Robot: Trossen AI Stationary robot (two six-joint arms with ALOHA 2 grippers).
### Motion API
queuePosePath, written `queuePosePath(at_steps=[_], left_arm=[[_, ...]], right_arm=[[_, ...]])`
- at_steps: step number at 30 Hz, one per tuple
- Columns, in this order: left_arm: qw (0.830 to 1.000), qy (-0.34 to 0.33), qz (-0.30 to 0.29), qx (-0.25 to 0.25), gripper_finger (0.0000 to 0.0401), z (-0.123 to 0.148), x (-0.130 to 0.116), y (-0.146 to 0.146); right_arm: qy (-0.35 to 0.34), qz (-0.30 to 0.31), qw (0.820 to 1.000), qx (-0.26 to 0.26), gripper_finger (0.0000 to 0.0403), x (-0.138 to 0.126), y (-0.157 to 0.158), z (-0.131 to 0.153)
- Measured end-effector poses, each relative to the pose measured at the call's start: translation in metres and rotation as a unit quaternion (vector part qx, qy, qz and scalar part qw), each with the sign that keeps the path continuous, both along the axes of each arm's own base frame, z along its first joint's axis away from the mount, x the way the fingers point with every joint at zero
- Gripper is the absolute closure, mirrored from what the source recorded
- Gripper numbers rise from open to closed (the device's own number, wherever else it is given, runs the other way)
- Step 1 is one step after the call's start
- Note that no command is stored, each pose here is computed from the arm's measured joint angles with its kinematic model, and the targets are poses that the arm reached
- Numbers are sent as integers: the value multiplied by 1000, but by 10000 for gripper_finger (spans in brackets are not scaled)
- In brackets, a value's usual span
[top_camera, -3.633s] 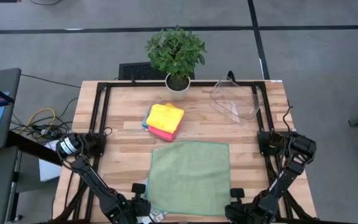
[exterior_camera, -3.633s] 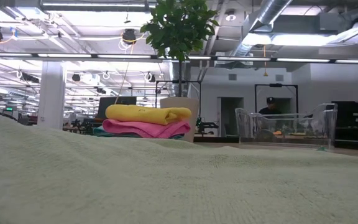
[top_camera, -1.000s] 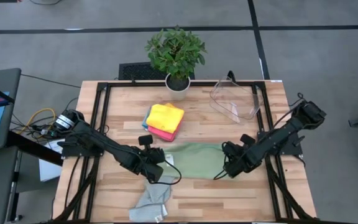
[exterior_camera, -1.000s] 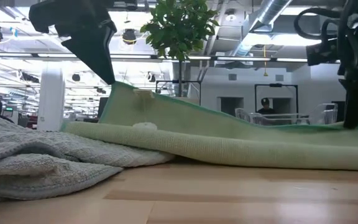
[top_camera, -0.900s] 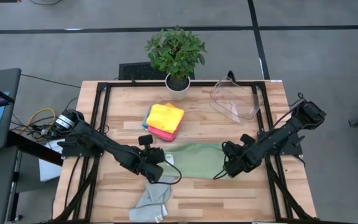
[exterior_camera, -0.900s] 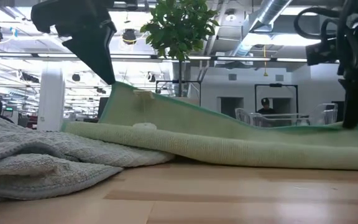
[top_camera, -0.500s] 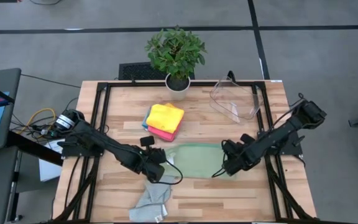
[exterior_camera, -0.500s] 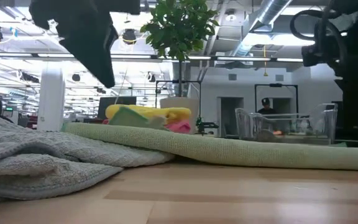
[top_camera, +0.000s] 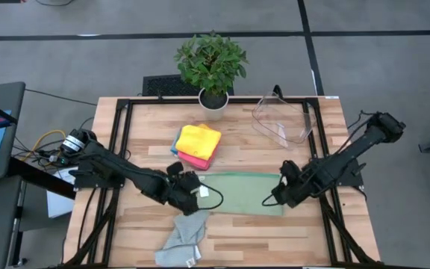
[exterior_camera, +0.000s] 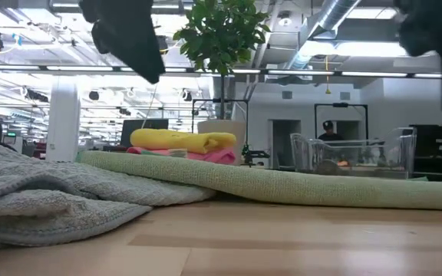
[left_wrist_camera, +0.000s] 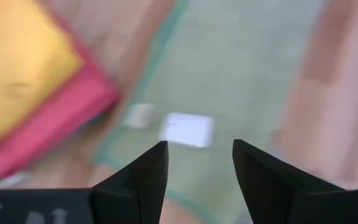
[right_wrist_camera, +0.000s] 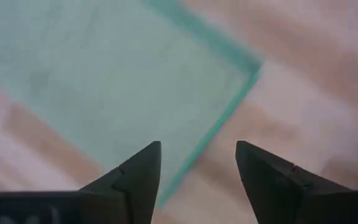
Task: Fold microfiber towels
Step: Fold the light green microfiber towel
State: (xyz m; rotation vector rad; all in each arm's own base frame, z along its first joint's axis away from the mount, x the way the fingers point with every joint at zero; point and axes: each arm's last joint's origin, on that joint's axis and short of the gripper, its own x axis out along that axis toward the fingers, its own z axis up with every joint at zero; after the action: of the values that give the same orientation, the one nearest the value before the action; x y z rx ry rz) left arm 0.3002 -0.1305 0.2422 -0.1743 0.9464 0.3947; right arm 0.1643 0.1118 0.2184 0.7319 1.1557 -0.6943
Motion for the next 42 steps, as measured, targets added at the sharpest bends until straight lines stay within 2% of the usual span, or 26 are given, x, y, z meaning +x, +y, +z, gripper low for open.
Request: queuePosePath(at_steps=[3,6,9,12,21,31,35,42], left_arm=[[998,-44,-17,-44,231,-5,3,-15],[991,-84,-31,-101,231,-18,5,-24],[984,-110,-22,-141,231,-27,6,-24],[978,-131,-7,-161,232,-33,8,-21],[979,-133,0,-155,232,-37,10,-14],[981,-131,-3,-144,232,-37,9,-13],[981,-133,-1,-140,232,-37,9,-13],[982,-135,0,-135,232,-37,10,-13]], right_arm=[[-10,-23,999,27,175,-2,21,-8],[20,-54,998,35,177,-6,39,-22],[21,-81,995,50,173,-8,55,-33],[18,-97,993,60,164,-9,66,-41],[23,-136,989,57,158,3,76,-65],[86,-155,983,46,164,14,75,-90],[92,-162,981,44,197,20,76,-90],[96,-135,985,56,289,34,73,-86]])
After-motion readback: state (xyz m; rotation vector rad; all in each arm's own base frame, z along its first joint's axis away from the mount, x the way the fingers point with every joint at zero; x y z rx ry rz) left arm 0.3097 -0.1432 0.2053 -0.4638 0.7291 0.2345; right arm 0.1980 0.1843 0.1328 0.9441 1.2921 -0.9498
